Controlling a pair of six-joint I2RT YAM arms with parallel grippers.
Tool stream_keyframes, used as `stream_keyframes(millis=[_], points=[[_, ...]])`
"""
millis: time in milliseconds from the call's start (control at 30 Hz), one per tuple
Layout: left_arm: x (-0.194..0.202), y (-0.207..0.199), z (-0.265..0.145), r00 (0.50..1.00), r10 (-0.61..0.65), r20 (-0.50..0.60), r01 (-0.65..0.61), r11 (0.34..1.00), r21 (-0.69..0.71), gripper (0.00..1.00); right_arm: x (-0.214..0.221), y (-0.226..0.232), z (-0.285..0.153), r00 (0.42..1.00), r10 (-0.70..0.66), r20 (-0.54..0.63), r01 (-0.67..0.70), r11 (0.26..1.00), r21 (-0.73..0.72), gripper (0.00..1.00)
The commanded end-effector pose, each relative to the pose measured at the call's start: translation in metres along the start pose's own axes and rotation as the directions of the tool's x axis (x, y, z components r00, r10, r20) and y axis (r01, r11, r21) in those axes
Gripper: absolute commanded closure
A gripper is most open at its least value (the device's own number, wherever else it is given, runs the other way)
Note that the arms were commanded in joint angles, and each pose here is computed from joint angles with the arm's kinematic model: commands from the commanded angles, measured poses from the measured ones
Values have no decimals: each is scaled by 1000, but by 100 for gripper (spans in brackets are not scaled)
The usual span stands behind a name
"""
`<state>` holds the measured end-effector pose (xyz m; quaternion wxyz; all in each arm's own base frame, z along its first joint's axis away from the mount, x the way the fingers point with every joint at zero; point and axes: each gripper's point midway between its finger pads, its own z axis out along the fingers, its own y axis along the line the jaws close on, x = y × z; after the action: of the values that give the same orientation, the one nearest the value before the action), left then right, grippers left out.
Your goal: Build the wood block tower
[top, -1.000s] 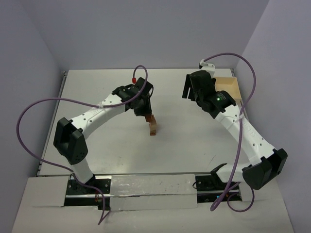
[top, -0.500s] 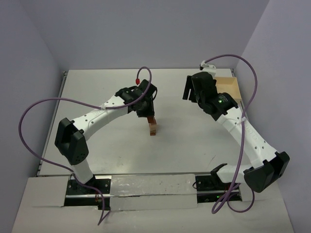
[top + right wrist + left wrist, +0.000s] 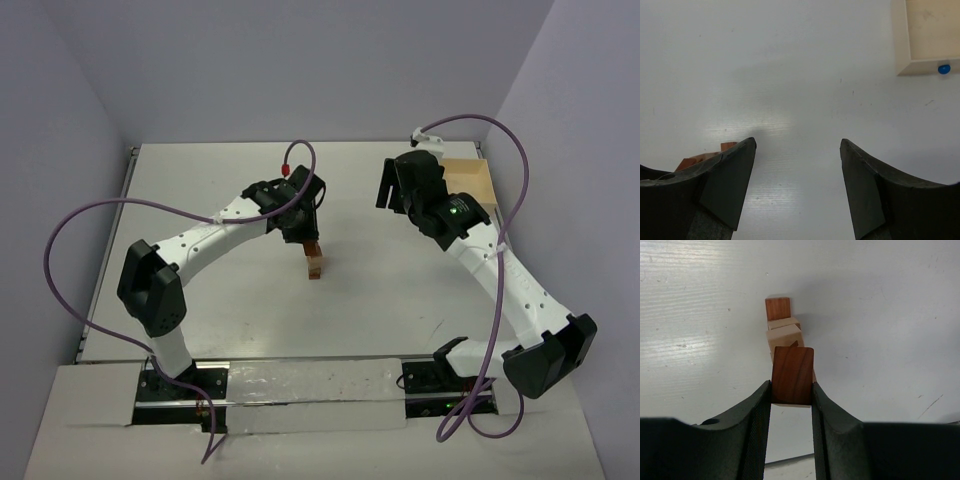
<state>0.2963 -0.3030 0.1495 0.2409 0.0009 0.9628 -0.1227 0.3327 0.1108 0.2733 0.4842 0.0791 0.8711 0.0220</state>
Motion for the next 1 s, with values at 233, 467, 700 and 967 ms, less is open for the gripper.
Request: stream_keyframes(millis=[233, 467, 700, 967], points=[[-14, -19, -1, 999, 21, 37, -23, 998, 53, 71, -12, -2, -7, 998, 28, 50, -27, 1000, -14, 25], [-16, -21, 1, 999, 27, 41, -29, 998, 52, 66, -10, -3, -7, 999, 26, 48, -26, 1000, -15, 26], [-16, -21, 2, 999, 29, 39, -31, 998, 52, 62, -9, -2, -7, 999, 27, 44, -26, 999, -20, 26], [-13, -20, 3, 999, 35, 30, -36, 998, 57, 47, -9, -1, -5, 999, 24, 41, -23, 999, -23, 26]])
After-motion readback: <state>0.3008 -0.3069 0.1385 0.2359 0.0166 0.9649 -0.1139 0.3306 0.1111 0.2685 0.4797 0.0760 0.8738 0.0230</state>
